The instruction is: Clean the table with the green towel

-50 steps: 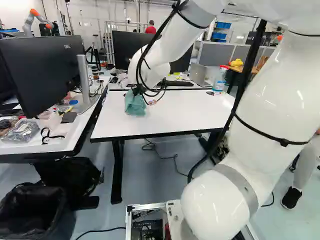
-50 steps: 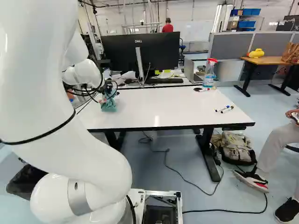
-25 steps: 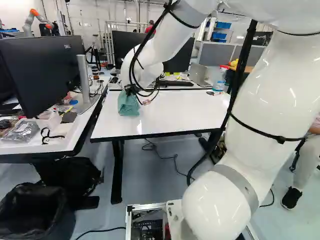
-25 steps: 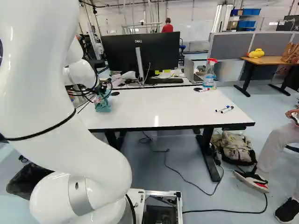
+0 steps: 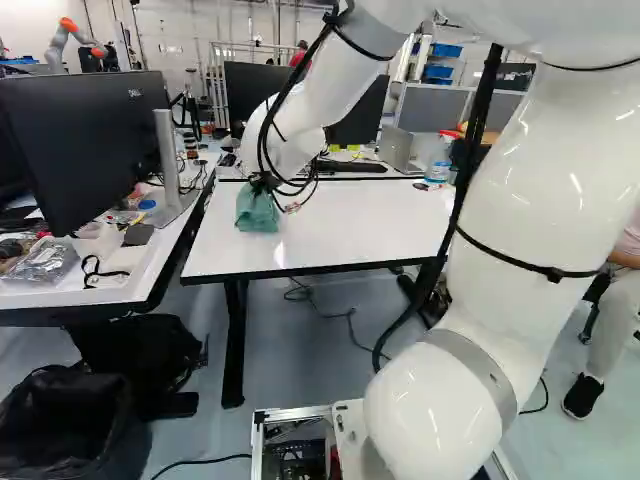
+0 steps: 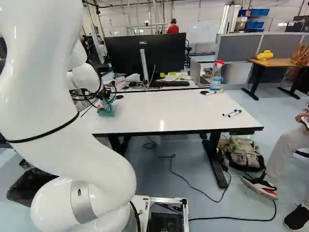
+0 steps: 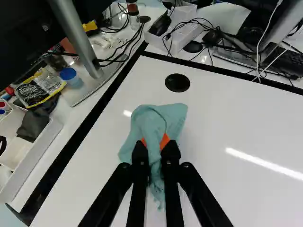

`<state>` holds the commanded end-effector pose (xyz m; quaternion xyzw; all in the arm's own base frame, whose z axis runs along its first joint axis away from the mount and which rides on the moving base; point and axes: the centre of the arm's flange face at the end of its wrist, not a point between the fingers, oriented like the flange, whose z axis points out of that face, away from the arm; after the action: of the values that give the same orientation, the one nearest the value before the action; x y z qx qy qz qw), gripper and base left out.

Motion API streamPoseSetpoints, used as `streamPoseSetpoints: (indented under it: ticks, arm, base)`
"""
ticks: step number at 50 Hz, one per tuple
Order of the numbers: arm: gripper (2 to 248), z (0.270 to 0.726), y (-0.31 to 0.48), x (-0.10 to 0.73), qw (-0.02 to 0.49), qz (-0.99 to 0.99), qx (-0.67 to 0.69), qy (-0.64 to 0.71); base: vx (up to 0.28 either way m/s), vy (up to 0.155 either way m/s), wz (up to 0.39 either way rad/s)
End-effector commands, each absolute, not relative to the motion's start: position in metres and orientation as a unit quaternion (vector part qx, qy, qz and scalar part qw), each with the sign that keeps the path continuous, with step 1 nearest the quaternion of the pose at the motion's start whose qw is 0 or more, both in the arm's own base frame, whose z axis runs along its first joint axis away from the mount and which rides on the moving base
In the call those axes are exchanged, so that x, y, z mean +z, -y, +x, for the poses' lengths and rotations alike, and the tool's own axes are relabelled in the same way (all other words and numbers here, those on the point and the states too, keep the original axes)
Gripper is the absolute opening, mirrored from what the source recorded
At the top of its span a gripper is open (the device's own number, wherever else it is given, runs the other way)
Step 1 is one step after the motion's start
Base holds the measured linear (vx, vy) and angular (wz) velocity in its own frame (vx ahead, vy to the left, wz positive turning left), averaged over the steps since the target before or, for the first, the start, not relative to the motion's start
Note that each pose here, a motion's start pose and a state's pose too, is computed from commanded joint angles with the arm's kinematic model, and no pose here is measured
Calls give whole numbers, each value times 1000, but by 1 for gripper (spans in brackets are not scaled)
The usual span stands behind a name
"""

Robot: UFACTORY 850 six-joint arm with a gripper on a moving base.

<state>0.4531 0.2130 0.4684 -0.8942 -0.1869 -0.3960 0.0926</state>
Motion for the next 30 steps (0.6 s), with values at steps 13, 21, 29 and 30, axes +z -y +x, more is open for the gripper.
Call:
streamPoseSetpoints:
  ticks: [13,21,29,30]
  arm:
    - [38,457,-215,453,89,-900,-383,188]
    - [38,460,-216,444,87,-904,-374,189]
    - [38,462,-217,434,85,-907,-366,190]
    - [38,463,-218,433,85,-907,-365,190]
  base:
    - [0,0,0]
    - [0,0,0]
    - [0,0,0]
    - [0,0,0]
